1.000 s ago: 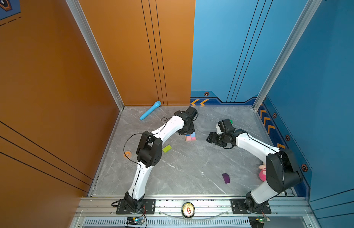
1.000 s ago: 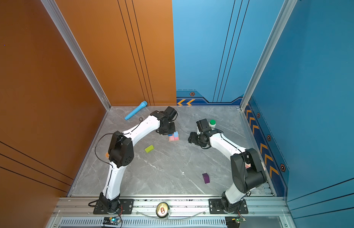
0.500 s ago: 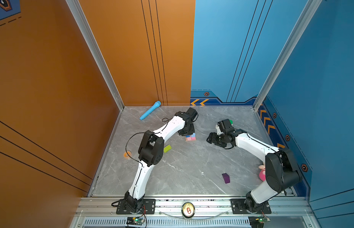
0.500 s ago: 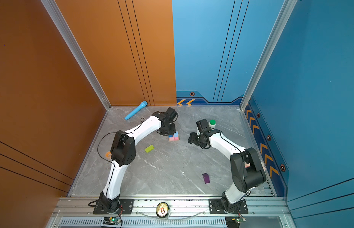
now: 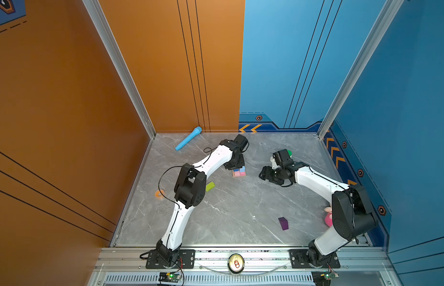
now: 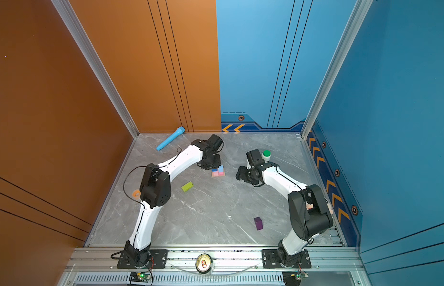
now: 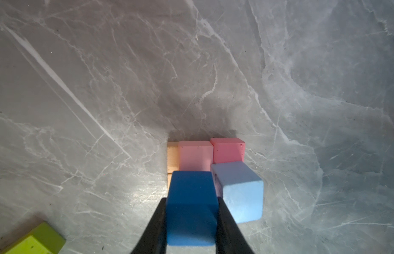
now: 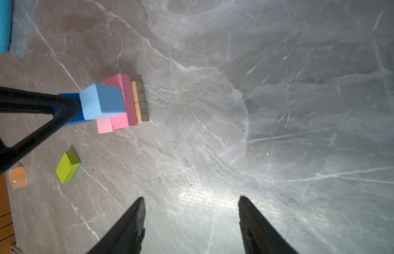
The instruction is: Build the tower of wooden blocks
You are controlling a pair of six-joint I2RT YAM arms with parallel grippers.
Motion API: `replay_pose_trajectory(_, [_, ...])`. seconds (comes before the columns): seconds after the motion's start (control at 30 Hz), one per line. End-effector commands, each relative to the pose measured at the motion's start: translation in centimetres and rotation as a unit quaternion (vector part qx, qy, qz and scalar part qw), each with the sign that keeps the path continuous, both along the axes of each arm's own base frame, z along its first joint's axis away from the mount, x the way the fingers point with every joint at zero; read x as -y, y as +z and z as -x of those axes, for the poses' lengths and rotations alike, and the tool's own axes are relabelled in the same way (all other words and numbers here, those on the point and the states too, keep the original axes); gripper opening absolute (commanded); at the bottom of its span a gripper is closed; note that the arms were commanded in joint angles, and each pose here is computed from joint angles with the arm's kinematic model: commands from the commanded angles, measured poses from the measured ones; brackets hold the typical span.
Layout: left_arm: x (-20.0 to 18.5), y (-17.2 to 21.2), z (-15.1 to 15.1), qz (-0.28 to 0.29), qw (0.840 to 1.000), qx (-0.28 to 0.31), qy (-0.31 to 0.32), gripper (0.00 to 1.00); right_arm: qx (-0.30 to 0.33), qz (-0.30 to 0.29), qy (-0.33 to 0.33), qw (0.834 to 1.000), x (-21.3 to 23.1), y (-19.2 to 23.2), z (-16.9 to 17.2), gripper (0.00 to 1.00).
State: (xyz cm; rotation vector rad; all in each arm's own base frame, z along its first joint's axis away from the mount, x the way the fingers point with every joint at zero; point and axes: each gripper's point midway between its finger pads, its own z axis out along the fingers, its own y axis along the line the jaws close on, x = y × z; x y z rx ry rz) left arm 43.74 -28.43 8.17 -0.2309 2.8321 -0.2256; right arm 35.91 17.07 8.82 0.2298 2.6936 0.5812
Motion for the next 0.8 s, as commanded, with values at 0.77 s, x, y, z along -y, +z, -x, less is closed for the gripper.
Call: replay_pose_trajectory(0.77, [0.07, 0.1, -0.32, 0.0, 1.0, -0.003, -0.009, 0.24, -0.009, -0.005, -0.001, 1.0, -0.04, 0.14, -0.19, 0.69])
